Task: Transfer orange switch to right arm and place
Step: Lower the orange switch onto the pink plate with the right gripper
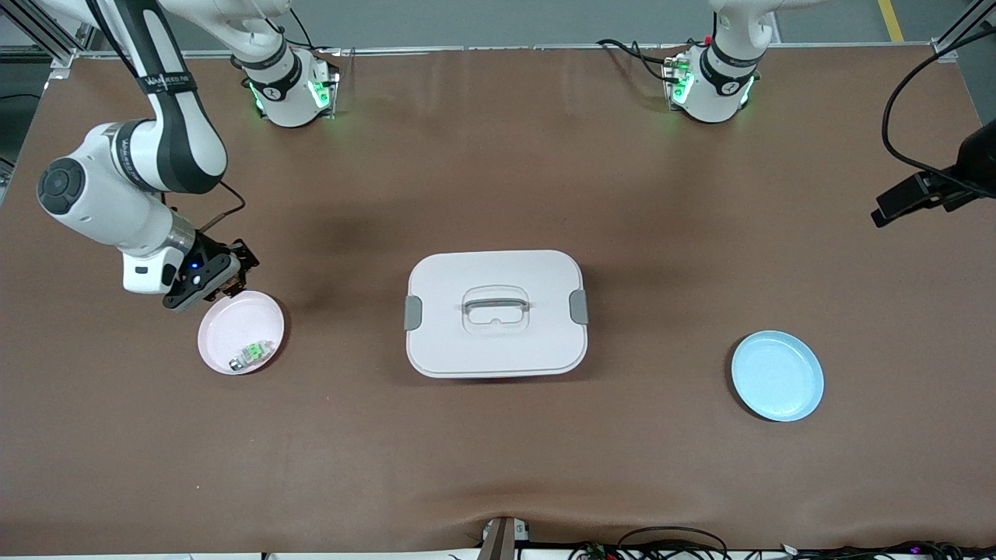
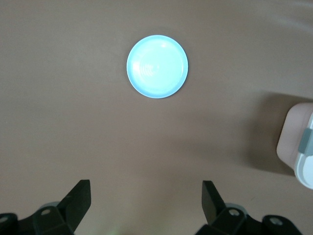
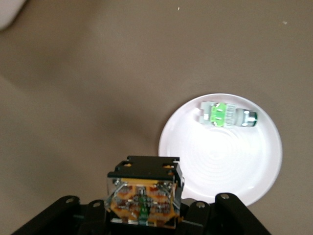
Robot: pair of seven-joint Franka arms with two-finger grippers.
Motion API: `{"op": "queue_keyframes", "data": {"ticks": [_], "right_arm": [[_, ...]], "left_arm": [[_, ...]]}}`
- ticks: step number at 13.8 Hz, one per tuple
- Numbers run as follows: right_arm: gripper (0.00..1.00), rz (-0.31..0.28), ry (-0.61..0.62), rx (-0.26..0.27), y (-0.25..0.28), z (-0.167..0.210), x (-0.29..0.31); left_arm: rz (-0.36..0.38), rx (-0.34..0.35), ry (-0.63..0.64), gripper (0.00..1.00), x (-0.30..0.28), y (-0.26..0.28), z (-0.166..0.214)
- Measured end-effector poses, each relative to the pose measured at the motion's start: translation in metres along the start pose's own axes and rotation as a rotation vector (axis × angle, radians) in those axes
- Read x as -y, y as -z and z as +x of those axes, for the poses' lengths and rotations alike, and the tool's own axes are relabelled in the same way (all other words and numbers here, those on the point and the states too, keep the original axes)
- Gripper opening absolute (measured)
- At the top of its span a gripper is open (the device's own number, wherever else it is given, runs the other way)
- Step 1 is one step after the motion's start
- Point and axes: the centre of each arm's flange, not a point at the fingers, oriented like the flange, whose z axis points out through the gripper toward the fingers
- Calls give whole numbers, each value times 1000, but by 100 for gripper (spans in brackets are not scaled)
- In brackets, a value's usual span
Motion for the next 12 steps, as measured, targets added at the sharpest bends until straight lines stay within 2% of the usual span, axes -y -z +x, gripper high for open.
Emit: {"op": "queue_keyframes", "data": {"ticks": [2, 5, 12], "right_arm": [[0, -20, 149, 14, 0, 0, -8], [0, -12, 338, 28, -14, -6, -28], [0, 71, 524, 75, -81, -13, -54]], "left_arm": [[3, 0, -36, 100, -1, 0, -10], [1, -8, -71, 100, 7, -1, -18], [1, -8, -82, 100, 5, -4, -20]]}}
